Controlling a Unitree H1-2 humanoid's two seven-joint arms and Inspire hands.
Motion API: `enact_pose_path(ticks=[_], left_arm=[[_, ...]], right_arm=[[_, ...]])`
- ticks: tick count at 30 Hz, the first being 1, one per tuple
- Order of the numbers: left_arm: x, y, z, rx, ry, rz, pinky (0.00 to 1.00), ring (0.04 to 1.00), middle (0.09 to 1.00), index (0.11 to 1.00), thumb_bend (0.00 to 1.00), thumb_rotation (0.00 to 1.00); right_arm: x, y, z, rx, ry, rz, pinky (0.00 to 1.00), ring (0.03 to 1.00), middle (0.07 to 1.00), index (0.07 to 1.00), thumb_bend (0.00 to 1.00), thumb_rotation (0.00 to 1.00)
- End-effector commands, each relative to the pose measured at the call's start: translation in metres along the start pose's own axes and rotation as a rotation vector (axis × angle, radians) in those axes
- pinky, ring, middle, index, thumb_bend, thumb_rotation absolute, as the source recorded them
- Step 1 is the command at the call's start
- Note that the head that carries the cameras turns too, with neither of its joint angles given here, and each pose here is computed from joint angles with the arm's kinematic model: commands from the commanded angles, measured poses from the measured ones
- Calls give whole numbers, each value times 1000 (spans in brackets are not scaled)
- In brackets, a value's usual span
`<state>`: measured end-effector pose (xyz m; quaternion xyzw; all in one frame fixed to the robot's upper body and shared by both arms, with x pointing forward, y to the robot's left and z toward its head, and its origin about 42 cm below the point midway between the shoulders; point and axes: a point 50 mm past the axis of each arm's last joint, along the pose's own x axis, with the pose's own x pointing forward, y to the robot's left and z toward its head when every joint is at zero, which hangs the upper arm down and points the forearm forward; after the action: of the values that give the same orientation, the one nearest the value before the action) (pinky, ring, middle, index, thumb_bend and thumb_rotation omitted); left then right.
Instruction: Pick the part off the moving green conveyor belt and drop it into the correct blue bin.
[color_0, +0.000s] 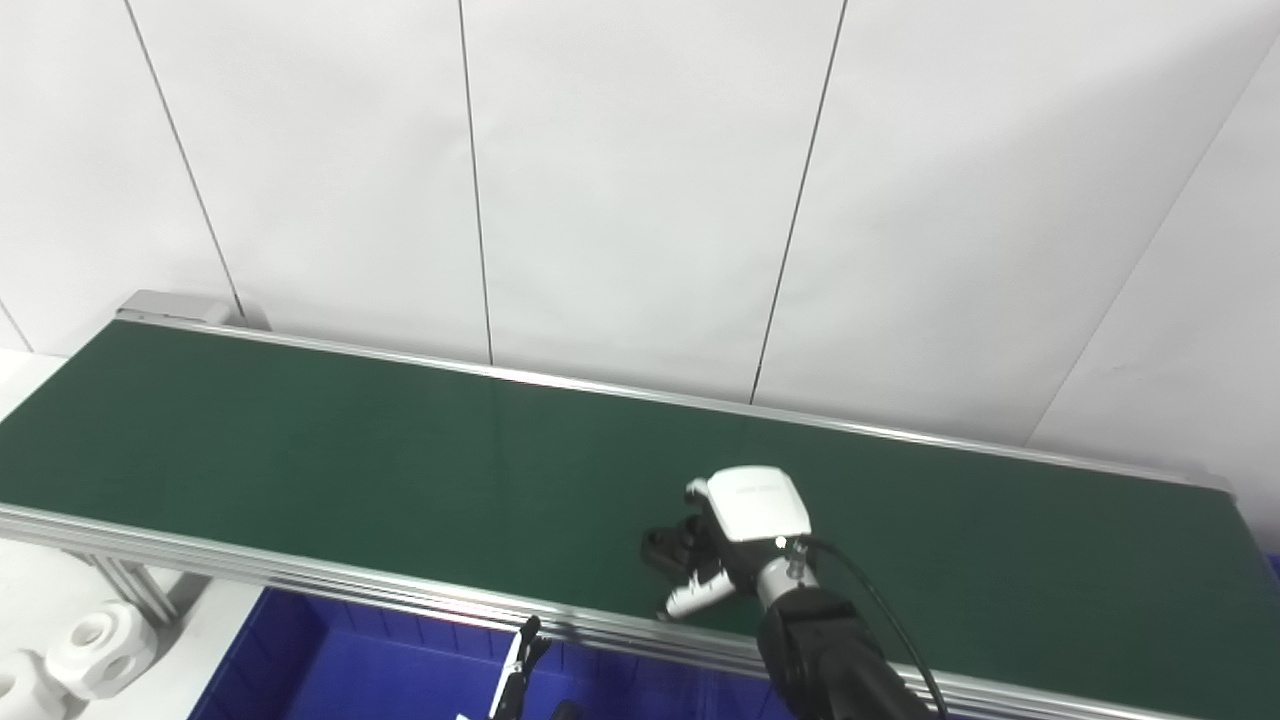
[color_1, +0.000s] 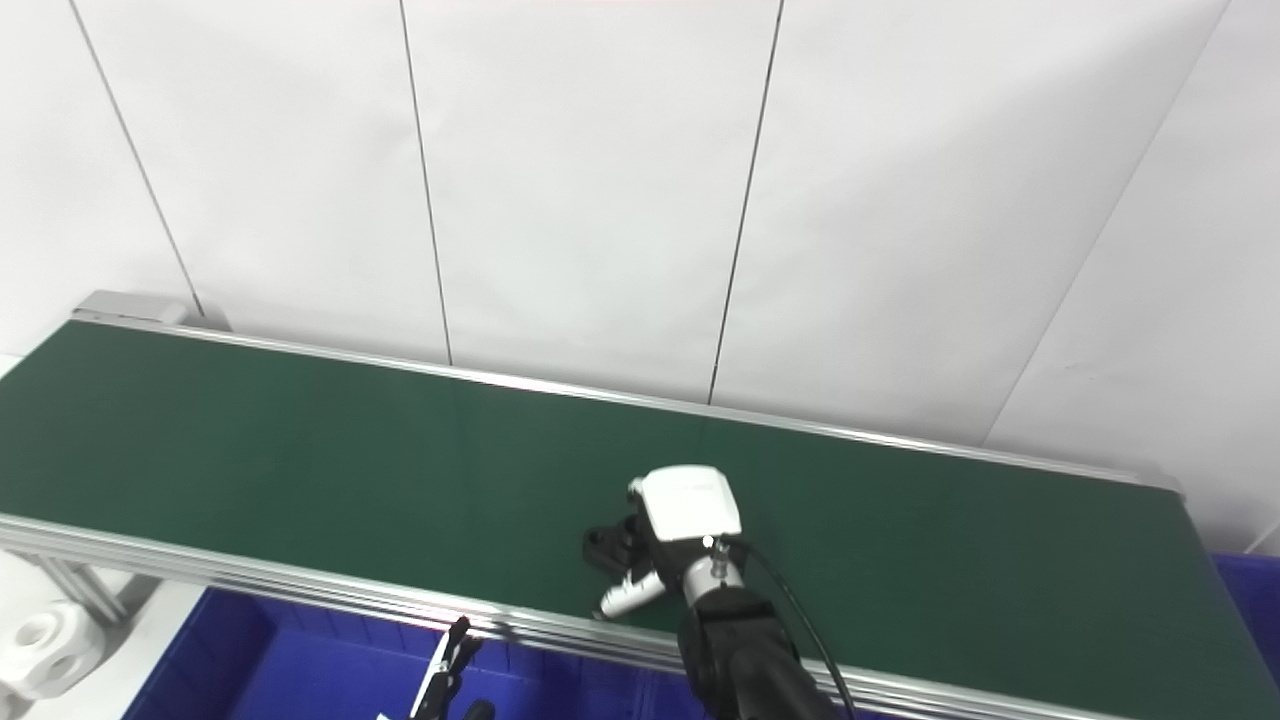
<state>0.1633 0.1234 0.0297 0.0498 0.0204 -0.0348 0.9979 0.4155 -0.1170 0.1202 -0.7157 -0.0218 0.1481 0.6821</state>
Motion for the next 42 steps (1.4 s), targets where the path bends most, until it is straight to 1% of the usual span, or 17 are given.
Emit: enact_pose_path(ticks=[1, 2, 3, 4, 5, 10, 11, 12, 13, 14, 18, 27, 31, 34, 36, 38, 42], left_arm=[[0, -57, 29, -131, -41, -31, 971, 946, 958, 1000, 356, 929], [-1, -57, 29, -130, -41, -31, 955, 936, 958, 1000, 349, 928], [-1, -57, 29, -131, -41, -32, 945, 930, 958, 1000, 344, 927], [-2, -57, 29, -134, -41, -33, 937, 926, 960, 1000, 337, 924], [-2, -57, 30, -135, -40, -34, 932, 923, 961, 1000, 333, 921], [-4, -55, 31, -139, -36, -29, 911, 912, 952, 1000, 337, 916], [-4, -55, 31, -142, -34, -29, 911, 913, 950, 1000, 336, 911], [-4, -55, 31, -143, -35, -30, 911, 913, 949, 1000, 338, 908], [-5, -54, 31, -144, -36, -31, 907, 914, 950, 1000, 333, 906], [-5, -54, 31, -144, -36, -31, 905, 914, 950, 1000, 332, 906], [-5, -53, 31, -146, -36, -34, 904, 914, 945, 1000, 340, 908], [-3, -51, 30, -135, -42, -33, 908, 900, 912, 1000, 343, 915], [-2, -51, 29, -139, -44, -33, 916, 898, 906, 1000, 357, 917], [0, -49, 28, -147, -41, -35, 930, 899, 907, 1000, 385, 928], [1, -46, 28, -153, -38, -39, 974, 910, 918, 1000, 405, 941], [3, -42, 28, -148, -38, -39, 993, 914, 923, 1000, 412, 965], [6, -32, 28, -150, -27, -57, 1000, 925, 935, 1000, 452, 985]], right_arm=[[8, -7, -7, -36, -12, -29, 157, 211, 319, 670, 683, 243], [8, -3, -10, -40, -4, -17, 116, 167, 261, 620, 630, 137], [7, 1, -13, -45, 7, -7, 108, 162, 252, 557, 572, 126], [7, 5, -16, -45, 13, -3, 112, 169, 264, 516, 535, 117], [6, 8, -19, -42, 20, -1, 111, 169, 261, 498, 521, 113], [-1, 22, -36, -32, 52, -3, 95, 157, 241, 484, 511, 111], [-3, 24, -40, -18, 57, -3, 115, 180, 353, 484, 519, 56], [-5, 26, -42, -2, 64, -7, 130, 196, 410, 484, 523, 29], [-5, 27, -44, 8, 70, -10, 140, 206, 450, 486, 526, 9], [-6, 27, -44, 11, 73, -12, 142, 209, 460, 486, 527, 4], [-9, 29, -48, 39, 83, -36, 143, 204, 469, 487, 528, 0], [-11, 26, -53, 63, 99, -27, 154, 224, 471, 489, 528, 0], [-14, 16, -52, 95, 76, -73, 152, 215, 470, 488, 526, 0], [-24, -9, -47, 133, 48, -118, 164, 227, 471, 489, 523, 0], [-32, -25, -45, 130, 24, -146, 178, 243, 471, 488, 521, 0], [-38, -37, -44, 122, 11, -148, 203, 271, 474, 489, 520, 0], [-59, -61, -47, 104, -5, -137, 211, 278, 474, 490, 521, 0]])
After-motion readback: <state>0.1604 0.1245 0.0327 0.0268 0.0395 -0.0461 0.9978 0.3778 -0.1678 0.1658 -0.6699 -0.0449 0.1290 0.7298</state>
